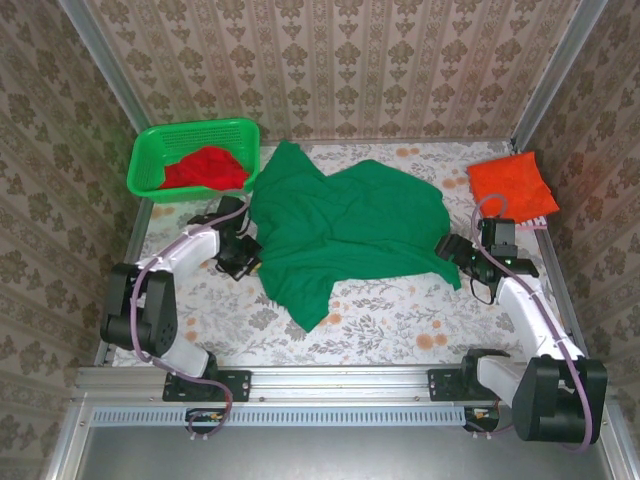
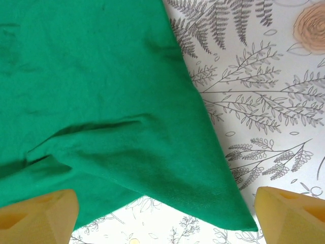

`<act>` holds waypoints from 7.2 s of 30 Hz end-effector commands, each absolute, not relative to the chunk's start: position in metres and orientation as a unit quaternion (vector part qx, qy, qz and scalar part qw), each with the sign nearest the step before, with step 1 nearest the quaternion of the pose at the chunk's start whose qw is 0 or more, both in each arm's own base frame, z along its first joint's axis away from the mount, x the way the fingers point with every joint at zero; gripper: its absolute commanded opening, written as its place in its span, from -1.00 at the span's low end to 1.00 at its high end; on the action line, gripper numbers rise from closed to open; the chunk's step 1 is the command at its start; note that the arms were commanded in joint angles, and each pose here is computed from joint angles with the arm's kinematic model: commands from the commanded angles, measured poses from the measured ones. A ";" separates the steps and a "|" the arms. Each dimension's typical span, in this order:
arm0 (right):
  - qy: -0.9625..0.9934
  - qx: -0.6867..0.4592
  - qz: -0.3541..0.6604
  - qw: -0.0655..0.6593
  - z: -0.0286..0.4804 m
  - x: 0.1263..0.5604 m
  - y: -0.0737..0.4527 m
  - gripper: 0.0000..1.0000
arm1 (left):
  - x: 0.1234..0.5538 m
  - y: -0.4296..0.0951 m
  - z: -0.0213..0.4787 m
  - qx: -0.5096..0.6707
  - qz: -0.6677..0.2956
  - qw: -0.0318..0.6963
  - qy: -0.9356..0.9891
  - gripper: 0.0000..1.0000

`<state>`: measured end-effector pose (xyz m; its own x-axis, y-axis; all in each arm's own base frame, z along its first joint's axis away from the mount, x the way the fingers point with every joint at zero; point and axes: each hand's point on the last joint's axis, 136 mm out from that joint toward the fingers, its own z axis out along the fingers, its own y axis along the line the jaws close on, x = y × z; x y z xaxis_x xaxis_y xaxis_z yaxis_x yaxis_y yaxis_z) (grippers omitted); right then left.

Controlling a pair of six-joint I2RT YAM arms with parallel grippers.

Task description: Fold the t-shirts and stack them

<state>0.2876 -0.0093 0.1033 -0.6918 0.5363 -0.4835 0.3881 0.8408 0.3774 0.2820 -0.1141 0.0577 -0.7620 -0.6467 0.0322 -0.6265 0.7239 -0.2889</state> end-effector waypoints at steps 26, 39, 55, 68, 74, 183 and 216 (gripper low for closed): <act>0.913 0.239 0.175 0.281 0.096 0.294 0.008 0.81 | 0.180 -0.151 0.039 -0.419 -0.109 0.018 0.901 -0.10; 0.912 0.243 0.174 0.281 0.096 0.288 0.008 0.81 | 0.199 -0.157 0.015 -0.408 -0.104 -0.008 0.907 -0.29; 0.913 0.244 0.174 0.278 0.093 0.289 0.008 0.81 | 0.189 -0.167 0.032 -0.404 -0.095 -0.013 0.910 -0.21; 0.914 0.241 0.177 0.274 0.089 0.289 0.010 0.81 | 0.188 -0.171 0.021 -0.409 -0.098 -0.020 0.907 -0.24; 0.915 0.241 0.173 0.272 0.089 0.288 0.009 0.81 | 0.181 -0.169 0.004 -0.413 -0.083 -0.039 0.906 -0.23; 0.818 0.441 0.253 0.269 0.079 0.271 -0.024 -1.00 | 0.235 -0.110 0.073 -0.422 -0.177 0.107 0.882 -1.00; 0.657 0.231 0.200 0.689 0.506 0.329 -0.065 -1.00 | 0.385 -0.095 0.465 -0.209 -0.276 0.504 0.791 -1.00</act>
